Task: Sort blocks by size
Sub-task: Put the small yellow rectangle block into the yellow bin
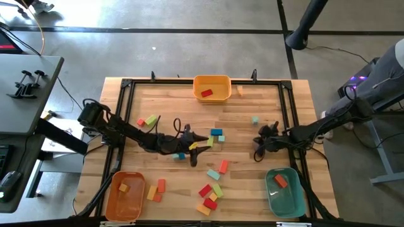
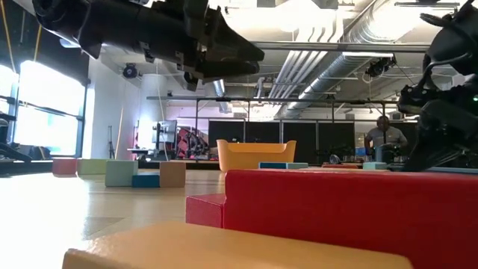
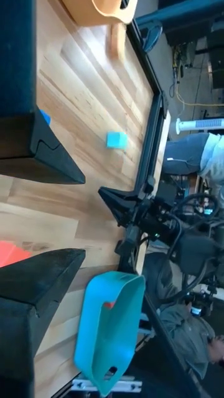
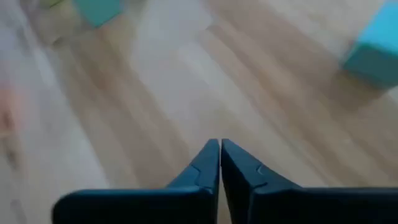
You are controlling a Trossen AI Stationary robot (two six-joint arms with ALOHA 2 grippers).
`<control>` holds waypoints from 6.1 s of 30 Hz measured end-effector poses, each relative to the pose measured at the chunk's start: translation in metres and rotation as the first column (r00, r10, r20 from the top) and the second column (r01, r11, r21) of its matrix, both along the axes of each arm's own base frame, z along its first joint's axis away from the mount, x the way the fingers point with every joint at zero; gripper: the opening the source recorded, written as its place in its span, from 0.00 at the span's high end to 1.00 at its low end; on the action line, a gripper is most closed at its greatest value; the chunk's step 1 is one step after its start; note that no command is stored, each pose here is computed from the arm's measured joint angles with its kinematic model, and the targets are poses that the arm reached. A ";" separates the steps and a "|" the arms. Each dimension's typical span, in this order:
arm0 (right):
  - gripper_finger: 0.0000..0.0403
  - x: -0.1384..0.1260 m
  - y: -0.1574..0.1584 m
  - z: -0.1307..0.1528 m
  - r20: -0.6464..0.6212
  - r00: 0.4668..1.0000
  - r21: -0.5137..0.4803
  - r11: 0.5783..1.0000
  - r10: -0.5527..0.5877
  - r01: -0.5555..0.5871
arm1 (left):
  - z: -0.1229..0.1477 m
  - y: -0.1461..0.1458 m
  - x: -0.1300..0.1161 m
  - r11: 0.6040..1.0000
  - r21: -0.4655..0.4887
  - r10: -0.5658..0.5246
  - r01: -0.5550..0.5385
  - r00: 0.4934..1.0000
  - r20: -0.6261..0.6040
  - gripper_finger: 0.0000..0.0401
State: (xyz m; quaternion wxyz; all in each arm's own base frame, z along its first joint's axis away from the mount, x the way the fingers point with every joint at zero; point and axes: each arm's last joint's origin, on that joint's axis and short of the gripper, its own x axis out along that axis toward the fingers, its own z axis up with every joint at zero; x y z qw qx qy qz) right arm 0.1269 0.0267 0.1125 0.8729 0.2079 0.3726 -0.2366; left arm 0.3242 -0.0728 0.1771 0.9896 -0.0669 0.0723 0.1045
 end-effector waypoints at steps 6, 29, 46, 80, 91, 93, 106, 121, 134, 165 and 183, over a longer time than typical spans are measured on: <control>0.95 0.007 0.000 0.012 0.018 1.000 -0.069 0.998 0.016 -0.014 | 0.000 0.000 0.000 1.000 -0.008 0.002 -0.002 1.000 0.002 0.59; 0.43 0.068 -0.153 0.088 -0.038 0.979 -0.265 0.946 -0.202 0.185 | 0.000 0.000 0.000 1.000 0.008 0.001 -0.001 1.000 -0.001 0.59; 0.43 0.121 -0.272 0.052 -0.426 0.886 -0.075 0.983 -0.181 0.165 | 0.000 -0.001 0.000 1.000 0.016 -0.004 0.004 1.000 -0.003 0.59; 0.69 0.093 -0.233 0.086 -0.592 0.795 -0.069 0.992 -0.128 0.109 | 0.000 -0.009 -0.002 1.000 -0.025 -0.018 0.018 1.000 0.006 0.59; 0.69 0.049 -0.088 0.091 -0.113 0.993 -0.227 0.974 -0.041 0.014 | 0.000 -0.019 -0.005 1.000 0.007 -0.005 0.005 1.000 0.005 0.59; 0.69 0.046 -0.067 0.081 0.047 0.998 -0.250 0.967 -0.031 0.042 | 0.001 -0.018 -0.005 1.000 0.015 -0.004 0.004 1.000 0.008 0.59; 0.69 0.046 0.019 0.078 0.438 0.820 -0.381 0.902 0.369 -0.202 | 0.017 -0.015 -0.002 0.995 0.100 -0.044 0.029 0.989 0.143 0.59; 0.69 0.021 0.099 0.144 0.209 0.841 -0.367 0.837 0.500 -0.406 | 0.017 -0.021 -0.003 0.990 0.123 -0.093 0.076 0.986 0.135 0.59; 0.69 0.098 0.095 0.100 0.129 0.839 -0.494 0.768 0.528 -0.407 | 0.020 -0.028 -0.004 0.911 0.307 -0.318 0.274 0.943 0.103 0.59; 0.69 0.130 -0.145 0.109 0.281 0.958 -0.322 0.945 0.049 0.046 | 0.035 0.154 -0.013 0.946 0.273 0.188 -0.177 0.982 -0.014 0.59; 0.68 0.197 -0.227 0.093 0.062 0.995 -0.247 0.967 0.078 -0.060 | 0.055 0.207 -0.028 0.874 0.316 0.346 -0.370 0.929 0.132 0.59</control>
